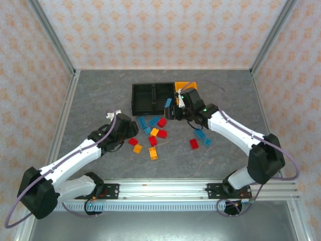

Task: Sort the legos into containers by color
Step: Pick up the lego from the center of the table.

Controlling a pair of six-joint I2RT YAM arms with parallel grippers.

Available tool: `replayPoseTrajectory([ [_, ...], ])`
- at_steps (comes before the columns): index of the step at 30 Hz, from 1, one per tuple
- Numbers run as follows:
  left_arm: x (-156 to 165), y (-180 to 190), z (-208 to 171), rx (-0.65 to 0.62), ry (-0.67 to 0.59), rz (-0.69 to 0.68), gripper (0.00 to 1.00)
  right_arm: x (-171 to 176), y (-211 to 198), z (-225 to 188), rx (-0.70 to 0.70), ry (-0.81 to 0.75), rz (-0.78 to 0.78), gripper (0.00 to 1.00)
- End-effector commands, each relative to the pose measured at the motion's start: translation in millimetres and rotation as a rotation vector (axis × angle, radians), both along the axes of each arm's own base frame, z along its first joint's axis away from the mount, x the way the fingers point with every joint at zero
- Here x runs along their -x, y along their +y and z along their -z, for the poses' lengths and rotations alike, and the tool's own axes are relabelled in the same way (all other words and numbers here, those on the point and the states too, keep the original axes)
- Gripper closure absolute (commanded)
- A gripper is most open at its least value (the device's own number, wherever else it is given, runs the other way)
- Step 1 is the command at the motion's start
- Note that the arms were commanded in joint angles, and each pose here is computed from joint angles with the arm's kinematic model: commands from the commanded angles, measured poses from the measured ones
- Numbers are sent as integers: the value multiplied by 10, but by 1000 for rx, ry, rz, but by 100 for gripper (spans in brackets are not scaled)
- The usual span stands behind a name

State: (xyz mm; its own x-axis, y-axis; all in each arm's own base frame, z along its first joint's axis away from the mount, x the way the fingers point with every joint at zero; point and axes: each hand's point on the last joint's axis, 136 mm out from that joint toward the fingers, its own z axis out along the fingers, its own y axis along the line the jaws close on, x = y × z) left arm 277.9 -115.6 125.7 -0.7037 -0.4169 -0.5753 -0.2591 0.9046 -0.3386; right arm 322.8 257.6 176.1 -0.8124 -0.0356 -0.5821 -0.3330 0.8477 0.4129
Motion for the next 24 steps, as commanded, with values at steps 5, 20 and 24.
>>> replayPoseTrajectory([
  [5,-22,-37,83,-36,42,50,31,152,-47,148,-26,22,12,36],
  [20,90,-919,242,101,77,191,31,40,-713,243,-13,49,298,34],
  [24,57,-1024,358,47,102,198,30,29,-1017,274,-27,56,384,33],
])
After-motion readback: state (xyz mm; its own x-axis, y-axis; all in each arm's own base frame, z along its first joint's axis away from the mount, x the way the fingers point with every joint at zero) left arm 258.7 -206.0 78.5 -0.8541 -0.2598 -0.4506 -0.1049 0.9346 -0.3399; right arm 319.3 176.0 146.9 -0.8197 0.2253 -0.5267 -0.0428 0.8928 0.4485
